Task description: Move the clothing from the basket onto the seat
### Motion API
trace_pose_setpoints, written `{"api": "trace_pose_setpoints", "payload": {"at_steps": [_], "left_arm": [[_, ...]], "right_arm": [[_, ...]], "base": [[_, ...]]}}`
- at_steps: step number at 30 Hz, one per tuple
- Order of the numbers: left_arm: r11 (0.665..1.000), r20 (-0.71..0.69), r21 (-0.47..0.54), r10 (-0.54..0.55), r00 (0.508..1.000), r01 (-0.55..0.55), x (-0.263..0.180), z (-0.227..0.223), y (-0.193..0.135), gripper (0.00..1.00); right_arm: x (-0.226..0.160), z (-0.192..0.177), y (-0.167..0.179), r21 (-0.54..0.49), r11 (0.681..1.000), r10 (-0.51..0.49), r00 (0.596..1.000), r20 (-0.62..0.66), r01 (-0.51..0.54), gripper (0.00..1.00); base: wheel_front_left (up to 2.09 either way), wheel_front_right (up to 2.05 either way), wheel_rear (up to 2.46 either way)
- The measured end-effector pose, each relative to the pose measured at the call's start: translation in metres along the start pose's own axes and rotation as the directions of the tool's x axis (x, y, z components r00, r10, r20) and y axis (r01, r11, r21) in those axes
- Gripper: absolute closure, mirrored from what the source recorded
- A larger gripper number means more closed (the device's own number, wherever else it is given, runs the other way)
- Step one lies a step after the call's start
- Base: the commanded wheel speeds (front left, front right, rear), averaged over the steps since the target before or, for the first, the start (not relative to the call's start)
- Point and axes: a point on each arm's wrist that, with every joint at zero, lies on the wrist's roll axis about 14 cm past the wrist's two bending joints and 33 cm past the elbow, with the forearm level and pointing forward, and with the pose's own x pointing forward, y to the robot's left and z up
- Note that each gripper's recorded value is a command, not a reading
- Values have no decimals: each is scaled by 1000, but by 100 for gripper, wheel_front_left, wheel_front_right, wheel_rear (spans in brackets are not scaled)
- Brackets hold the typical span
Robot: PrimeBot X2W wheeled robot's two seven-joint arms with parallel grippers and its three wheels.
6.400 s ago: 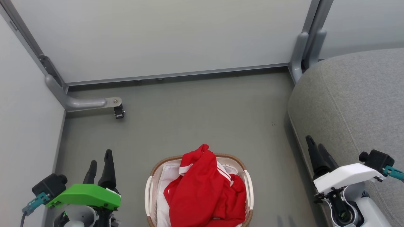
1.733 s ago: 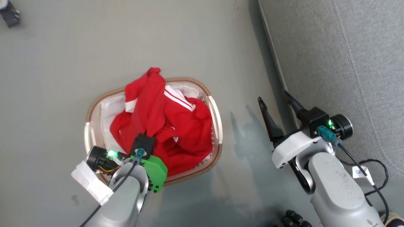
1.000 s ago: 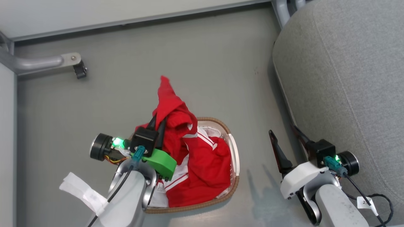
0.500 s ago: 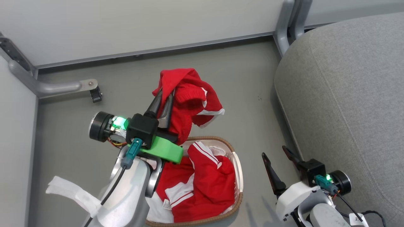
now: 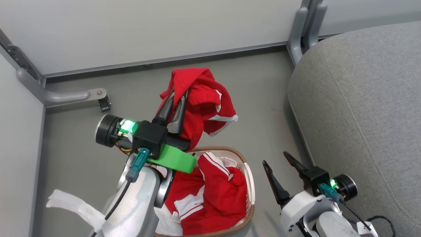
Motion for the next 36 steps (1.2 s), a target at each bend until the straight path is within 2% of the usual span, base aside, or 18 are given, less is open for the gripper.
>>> {"api": "trace_pose_setpoints", "payload": {"at_steps": [7, 15, 22, 30, 31, 32, 33, 34, 36], "left_arm": [[1000, -8, -24, -9, 1000, 9, -4, -3, -6, 100], [999, -21, -43, -12, 1000, 11, -10, -5, -11, 100], [998, -33, -57, -17, 999, 15, -15, -7, -14, 100], [997, -38, -76, -35, 999, 32, -20, -7, -22, 100], [996, -40, -80, -37, 999, 33, -20, -8, -22, 100], [996, -41, -82, -37, 998, 34, -21, -8, -23, 100], [996, -42, -85, -36, 998, 32, -21, -8, -23, 100], [996, -43, -89, -34, 998, 30, -22, -8, -23, 100], [995, -46, -94, -32, 998, 27, -23, -9, -22, 100]], "right_arm": [[26, 44, 26, -95, 989, 127, 986, 109, -117, 0], [55, 87, 59, -222, 945, 281, 942, 185, -238, 0], [69, 105, 81, -301, 906, 367, 907, 207, -298, 0], [79, 106, 99, -320, 884, 414, 889, 195, -342, 0], [80, 104, 101, -316, 882, 419, 888, 189, -349, 18], [81, 102, 103, -314, 882, 421, 888, 184, -352, 52], [82, 101, 104, -307, 882, 424, 887, 182, -358, 74], [83, 101, 106, -303, 881, 426, 886, 182, -362, 100], [85, 102, 109, -293, 882, 430, 884, 186, -368, 100]], "base": [[0, 0, 0], [0, 0, 0], [0, 0, 0], [0, 0, 0], [0, 0, 0], [0, 0, 0], [0, 0, 0], [0, 0, 0], [0, 0, 0]]}}
